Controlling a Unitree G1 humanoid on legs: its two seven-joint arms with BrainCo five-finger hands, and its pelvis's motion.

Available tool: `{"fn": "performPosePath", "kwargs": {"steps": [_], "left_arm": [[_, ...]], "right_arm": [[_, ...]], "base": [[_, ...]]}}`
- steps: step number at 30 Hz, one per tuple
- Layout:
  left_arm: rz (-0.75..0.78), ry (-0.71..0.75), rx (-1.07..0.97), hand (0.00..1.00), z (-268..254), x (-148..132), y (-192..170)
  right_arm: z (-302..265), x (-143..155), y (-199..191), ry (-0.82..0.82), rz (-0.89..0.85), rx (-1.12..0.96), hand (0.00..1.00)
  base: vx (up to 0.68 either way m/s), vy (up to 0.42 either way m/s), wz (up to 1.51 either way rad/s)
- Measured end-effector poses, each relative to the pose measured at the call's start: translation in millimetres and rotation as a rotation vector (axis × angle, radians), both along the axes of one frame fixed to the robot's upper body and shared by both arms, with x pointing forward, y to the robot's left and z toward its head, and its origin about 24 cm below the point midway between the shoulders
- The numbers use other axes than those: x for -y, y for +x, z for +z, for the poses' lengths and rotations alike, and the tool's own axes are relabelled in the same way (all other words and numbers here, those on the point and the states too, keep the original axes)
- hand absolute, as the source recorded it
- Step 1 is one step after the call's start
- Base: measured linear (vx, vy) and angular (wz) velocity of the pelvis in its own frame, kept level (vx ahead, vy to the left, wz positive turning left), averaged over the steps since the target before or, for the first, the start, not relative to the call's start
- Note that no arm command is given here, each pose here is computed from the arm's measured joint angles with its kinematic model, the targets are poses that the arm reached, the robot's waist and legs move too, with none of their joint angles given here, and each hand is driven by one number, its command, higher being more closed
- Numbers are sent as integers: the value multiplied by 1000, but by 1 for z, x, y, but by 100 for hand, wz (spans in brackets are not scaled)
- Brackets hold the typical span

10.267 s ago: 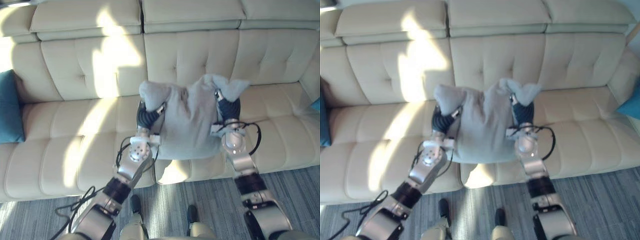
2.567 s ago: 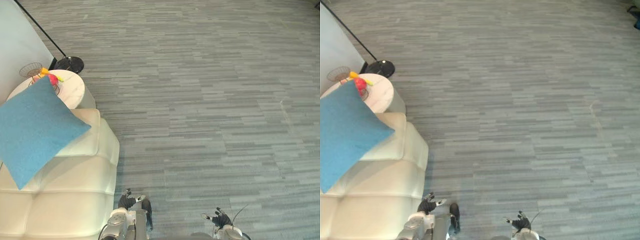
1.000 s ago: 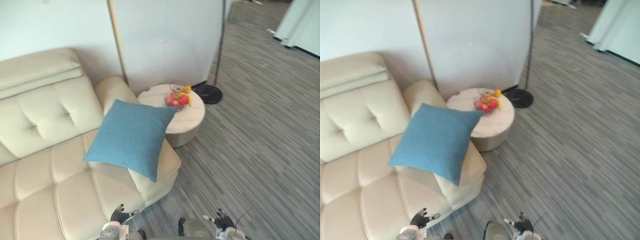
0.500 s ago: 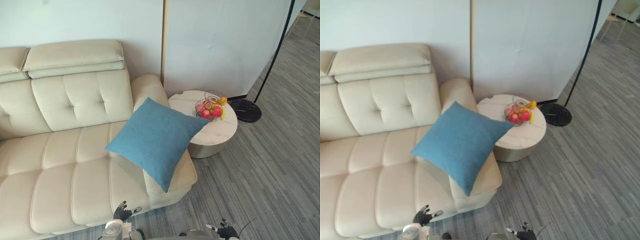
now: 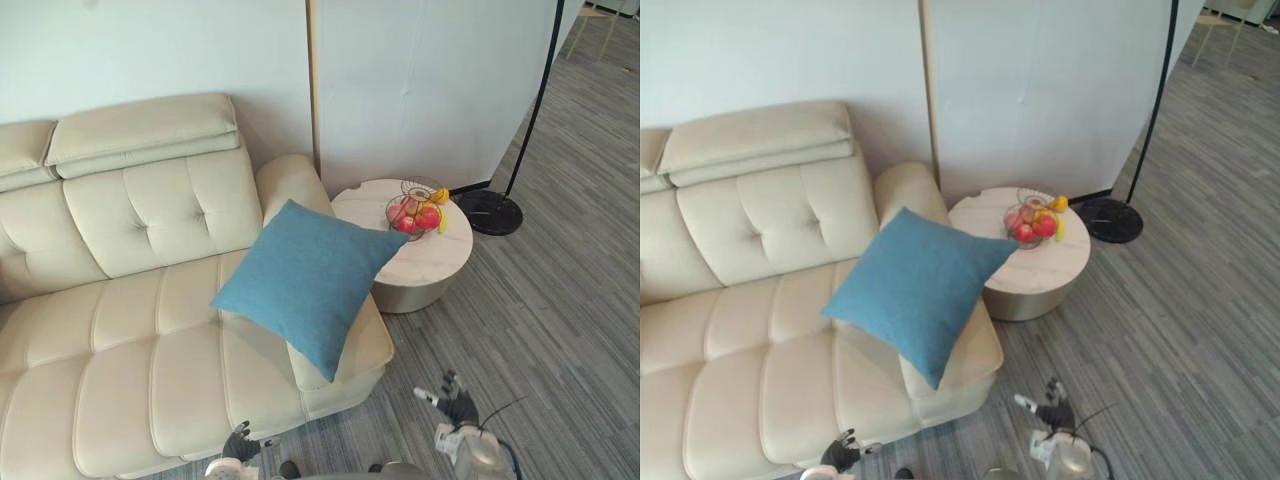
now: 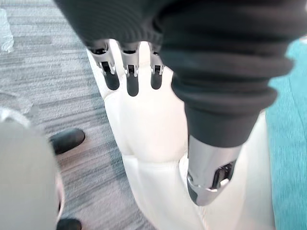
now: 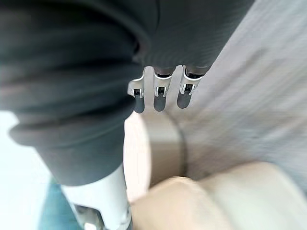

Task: Pick up cushions and gather them together orderly.

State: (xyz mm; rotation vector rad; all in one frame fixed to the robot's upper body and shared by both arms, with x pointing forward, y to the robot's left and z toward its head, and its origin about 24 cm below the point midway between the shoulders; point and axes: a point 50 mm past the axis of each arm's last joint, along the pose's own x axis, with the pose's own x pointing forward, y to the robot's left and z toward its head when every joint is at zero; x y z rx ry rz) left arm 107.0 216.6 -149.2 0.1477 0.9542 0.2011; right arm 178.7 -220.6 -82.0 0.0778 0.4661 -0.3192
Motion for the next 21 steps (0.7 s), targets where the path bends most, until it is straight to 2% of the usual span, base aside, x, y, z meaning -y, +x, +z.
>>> {"fn": "performPosePath", "kwargs": {"steps": [7, 21], "left_arm": [[54, 46, 194, 0, 25, -17, 40], [40, -31, 664, 0, 104, 4, 139]], "right_arm": [[28, -9, 43, -26, 82, 138, 0], [79, -31, 132, 127, 41, 311, 0]], "base": [[91, -15, 12], [-86, -10, 23]]}}
